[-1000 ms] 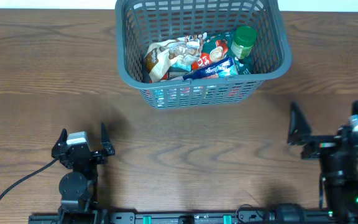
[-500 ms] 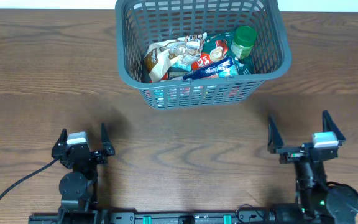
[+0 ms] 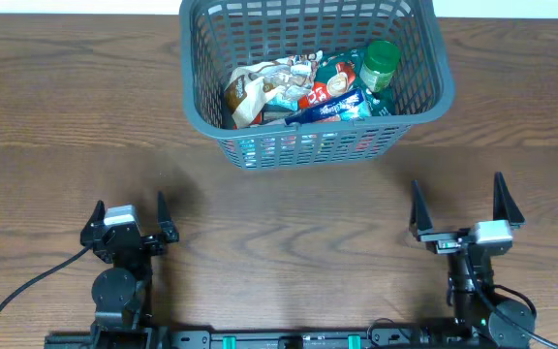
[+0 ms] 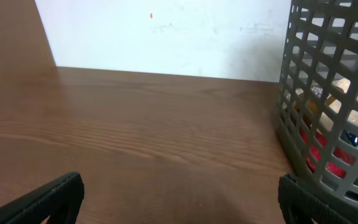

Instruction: Pack container

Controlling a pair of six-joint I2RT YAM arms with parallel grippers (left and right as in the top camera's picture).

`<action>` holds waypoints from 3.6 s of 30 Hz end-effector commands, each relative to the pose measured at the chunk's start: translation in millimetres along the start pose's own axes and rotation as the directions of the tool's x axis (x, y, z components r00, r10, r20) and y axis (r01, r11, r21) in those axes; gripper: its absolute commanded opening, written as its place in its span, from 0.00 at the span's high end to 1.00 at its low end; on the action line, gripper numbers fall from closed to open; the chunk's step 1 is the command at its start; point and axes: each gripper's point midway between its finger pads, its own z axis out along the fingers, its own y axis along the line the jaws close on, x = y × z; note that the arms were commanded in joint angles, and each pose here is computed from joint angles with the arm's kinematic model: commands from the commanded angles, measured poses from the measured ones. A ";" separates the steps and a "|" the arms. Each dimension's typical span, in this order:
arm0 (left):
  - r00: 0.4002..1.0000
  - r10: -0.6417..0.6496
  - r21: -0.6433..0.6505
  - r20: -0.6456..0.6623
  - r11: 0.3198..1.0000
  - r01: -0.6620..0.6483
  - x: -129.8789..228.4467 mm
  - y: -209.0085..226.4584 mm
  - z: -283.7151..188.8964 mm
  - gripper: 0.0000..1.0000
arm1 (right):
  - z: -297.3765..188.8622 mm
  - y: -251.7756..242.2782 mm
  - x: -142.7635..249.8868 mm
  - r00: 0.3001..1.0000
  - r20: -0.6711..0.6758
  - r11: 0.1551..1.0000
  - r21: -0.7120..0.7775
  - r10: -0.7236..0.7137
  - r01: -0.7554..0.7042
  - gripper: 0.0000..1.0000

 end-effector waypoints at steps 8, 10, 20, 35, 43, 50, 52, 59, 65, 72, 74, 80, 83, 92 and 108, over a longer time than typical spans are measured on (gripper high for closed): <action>0.999 0.017 -0.019 -0.050 1.000 -0.018 19.4 3.7 2.4 0.01 | 0.5 3.2 33.0 1.000 -0.004 1.000 -0.001 -0.005 0.005 0.01; 0.999 0.017 -0.019 -0.050 1.000 -0.018 19.3 3.7 2.4 0.01 | 0.4 3.7 37.6 1.000 -0.014 1.000 -0.002 -0.004 0.004 0.01; 0.999 0.017 -0.019 -0.050 1.000 -0.018 19.3 3.7 2.4 0.01 | -0.1 5.5 51.7 0.999 -0.040 1.000 -0.006 0.002 -0.002 0.01; 0.999 0.017 -0.019 -0.050 1.000 -0.018 19.3 3.7 2.4 0.01 | -0.4 8.9 54.4 1.000 -0.030 1.000 -0.022 0.008 -0.009 0.01; 0.999 0.017 -0.019 -0.050 1.000 -0.018 19.3 3.7 2.4 0.01 | -0.4 8.9 54.1 1.000 -0.028 1.000 -0.022 0.009 -0.010 0.01; 0.999 0.017 -0.019 -0.050 1.000 -0.018 19.3 3.7 2.4 0.01 | -0.5 -0.9 55.4 0.996 -0.033 0.996 0.037 0.078 -0.077 0.01; 0.999 0.017 -0.019 -0.050 1.000 -0.018 19.3 3.7 2.4 0.01 | -1.2 -10.2 56.8 0.990 -0.031 0.987 0.094 0.136 -0.132 0.01; 0.999 0.017 -0.019 -0.050 1.000 -0.018 19.3 3.7 2.4 0.02 | -2.7 -20.6 62.3 0.977 -0.035 0.966 0.161 0.208 -0.200 0.01; 0.999 0.017 -0.019 -0.050 1.000 -0.018 19.3 3.7 2.4 0.01 | -4.5 -18.3 82.2 0.970 -0.116 0.966 0.168 0.215 -0.194 0.01; 0.999 0.017 -0.019 -0.050 1.000 -0.018 19.3 3.7 2.4 0.01 | -20.4 -10.2 141.8 0.905 -0.359 0.967 0.187 0.229 -0.171 0.01; 0.999 0.017 -0.019 -0.050 1.000 -0.018 19.3 3.7 2.4 0.01 | -20.3 -9.5 142.7 0.903 -0.364 0.968 0.184 0.230 -0.172 0.01; 0.999 0.017 -0.019 -0.050 1.000 -0.018 19.3 3.7 2.4 0.01 | -20.7 -9.3 144.2 0.900 -0.370 0.968 0.185 0.230 -0.171 0.01; 0.999 0.017 -0.019 -0.050 1.000 -0.018 19.3 3.7 2.4 0.01 | -20.7 -9.3 144.2 0.900 -0.370 0.968 0.185 0.230 -0.171 0.01; 0.999 0.017 -0.019 -0.050 1.000 -0.018 19.3 3.7 2.4 0.01 | -20.7 -9.3 144.2 0.900 -0.370 0.968 0.185 0.230 -0.171 0.01; 0.999 0.017 -0.019 -0.050 1.000 -0.018 19.3 3.7 2.4 0.02 | -20.7 -9.3 144.2 0.900 -0.370 0.968 0.185 0.230 -0.171 0.01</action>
